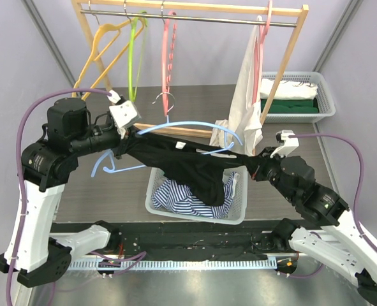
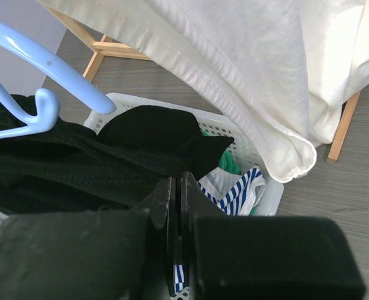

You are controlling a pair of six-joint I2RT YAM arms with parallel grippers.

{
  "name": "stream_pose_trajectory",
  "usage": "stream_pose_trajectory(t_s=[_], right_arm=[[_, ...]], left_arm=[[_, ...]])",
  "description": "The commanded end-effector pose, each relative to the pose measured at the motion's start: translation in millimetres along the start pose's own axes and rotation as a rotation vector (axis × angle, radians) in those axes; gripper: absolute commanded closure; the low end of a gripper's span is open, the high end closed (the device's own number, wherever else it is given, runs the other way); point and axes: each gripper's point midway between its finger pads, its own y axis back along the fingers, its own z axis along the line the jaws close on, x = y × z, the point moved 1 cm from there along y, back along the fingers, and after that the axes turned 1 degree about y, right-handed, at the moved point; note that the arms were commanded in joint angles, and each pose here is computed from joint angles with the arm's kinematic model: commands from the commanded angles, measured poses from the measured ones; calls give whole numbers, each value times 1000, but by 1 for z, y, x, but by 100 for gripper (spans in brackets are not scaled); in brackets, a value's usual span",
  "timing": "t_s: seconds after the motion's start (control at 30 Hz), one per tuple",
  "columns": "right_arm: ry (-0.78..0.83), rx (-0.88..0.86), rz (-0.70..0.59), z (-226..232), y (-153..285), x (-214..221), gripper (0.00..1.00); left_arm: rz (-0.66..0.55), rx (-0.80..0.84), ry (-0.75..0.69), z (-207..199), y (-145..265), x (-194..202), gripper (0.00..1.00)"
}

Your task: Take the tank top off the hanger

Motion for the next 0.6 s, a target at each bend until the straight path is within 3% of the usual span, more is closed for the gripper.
stream_pose_trajectory(t_s=[0.0,0.43,0.5,0.53,0.57], right_arm=[[19,111,45,-24,-1,17,99],[40,-110,160,13,-5,39,99],[52,-164,175,22,-3,39,86],[68,-199,178,28,0,36,73],[80,-202,182,29,2,34,52]], left_arm=[[-145,-115,-75,16,24,-46,100],[-174,-96,-57,16,19,-53,100],[-170,-82,-49,16,16,-53,100],[-164,-68,-41,15,12,-50,100],[-163,-64,-34,15,10,-49,100]])
